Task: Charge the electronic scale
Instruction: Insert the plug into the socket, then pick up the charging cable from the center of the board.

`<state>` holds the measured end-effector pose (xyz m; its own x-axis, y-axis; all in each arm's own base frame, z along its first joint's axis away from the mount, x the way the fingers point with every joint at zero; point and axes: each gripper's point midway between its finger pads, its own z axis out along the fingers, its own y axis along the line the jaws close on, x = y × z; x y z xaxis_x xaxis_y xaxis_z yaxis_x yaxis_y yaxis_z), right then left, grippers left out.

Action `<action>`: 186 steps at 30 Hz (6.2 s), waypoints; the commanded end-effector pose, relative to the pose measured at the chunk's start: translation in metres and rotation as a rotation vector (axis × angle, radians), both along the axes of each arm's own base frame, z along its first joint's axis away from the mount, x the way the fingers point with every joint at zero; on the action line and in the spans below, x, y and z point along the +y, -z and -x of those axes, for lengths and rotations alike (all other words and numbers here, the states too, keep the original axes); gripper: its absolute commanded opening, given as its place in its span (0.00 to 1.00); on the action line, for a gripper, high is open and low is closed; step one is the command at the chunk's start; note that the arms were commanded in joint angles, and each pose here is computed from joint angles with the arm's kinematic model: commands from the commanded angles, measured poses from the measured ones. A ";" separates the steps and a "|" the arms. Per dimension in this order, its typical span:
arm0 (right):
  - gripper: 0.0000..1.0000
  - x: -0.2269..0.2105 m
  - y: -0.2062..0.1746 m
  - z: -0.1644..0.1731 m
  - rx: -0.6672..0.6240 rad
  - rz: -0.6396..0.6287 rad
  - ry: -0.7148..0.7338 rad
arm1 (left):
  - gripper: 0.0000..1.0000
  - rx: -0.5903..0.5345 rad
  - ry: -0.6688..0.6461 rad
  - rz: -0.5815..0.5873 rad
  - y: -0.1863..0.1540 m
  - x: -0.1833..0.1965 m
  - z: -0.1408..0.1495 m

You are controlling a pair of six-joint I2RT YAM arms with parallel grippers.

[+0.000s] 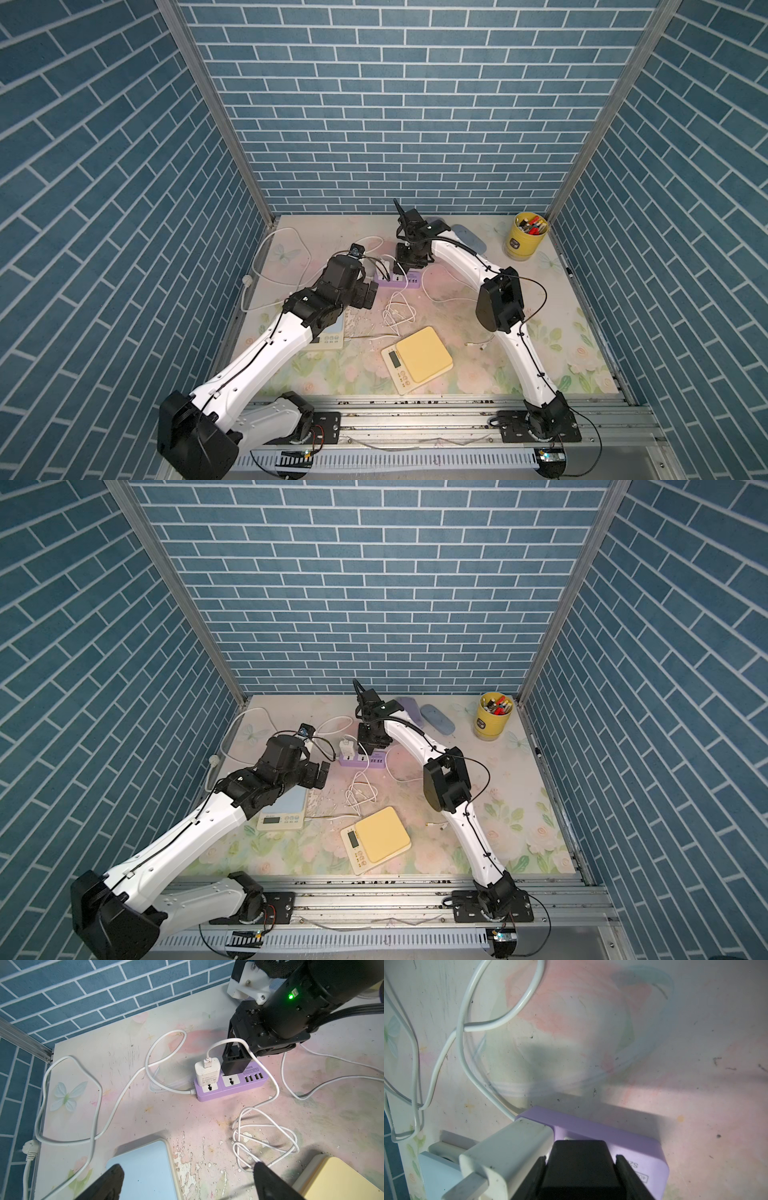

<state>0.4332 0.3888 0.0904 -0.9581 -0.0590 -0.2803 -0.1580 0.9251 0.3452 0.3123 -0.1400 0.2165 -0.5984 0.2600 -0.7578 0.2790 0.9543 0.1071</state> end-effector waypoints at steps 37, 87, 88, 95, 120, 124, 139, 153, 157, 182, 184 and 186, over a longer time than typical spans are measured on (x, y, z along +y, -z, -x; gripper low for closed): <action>0.32 -0.002 0.019 0.035 0.008 0.181 -0.156 | 1.00 0.051 -0.028 -0.055 0.004 0.006 -0.002; 0.73 -0.019 -0.013 0.034 -0.124 0.264 -0.064 | 1.00 0.077 -0.050 -0.083 0.012 0.010 -0.003; 0.73 -0.019 -0.017 0.033 -0.131 0.258 -0.062 | 1.00 0.078 -0.050 -0.085 0.012 0.010 -0.003; 0.74 -0.021 -0.045 0.031 -0.188 0.221 -0.066 | 1.00 0.082 -0.054 -0.094 0.013 0.011 -0.004; 0.59 -0.096 -0.085 0.029 -0.266 0.281 -0.038 | 0.78 0.050 0.169 0.044 -0.018 -0.025 0.012; 0.57 -0.124 -0.083 0.043 -0.254 0.285 0.017 | 0.67 0.062 0.242 0.097 -0.026 -0.046 0.011; 0.48 -0.289 0.011 0.207 0.113 0.355 0.366 | 0.51 0.099 0.866 -0.001 0.006 -0.227 0.061; 0.46 -0.337 0.023 0.210 0.113 0.136 0.576 | 0.51 0.170 1.138 -0.240 0.131 -0.319 0.094; 0.46 -0.348 0.022 0.209 0.101 0.140 0.589 | 0.41 0.231 1.135 -0.285 0.160 -0.328 0.089; 0.44 -0.343 0.027 0.187 0.111 0.052 0.565 | 0.43 0.271 1.100 -0.305 0.161 -0.329 0.090; 0.44 -0.342 0.028 0.186 0.115 0.044 0.566 | 0.43 0.253 1.089 -0.275 0.151 -0.328 0.091; 0.44 -0.341 0.028 0.185 0.118 0.039 0.565 | 0.43 0.243 1.087 -0.246 0.146 -0.329 0.095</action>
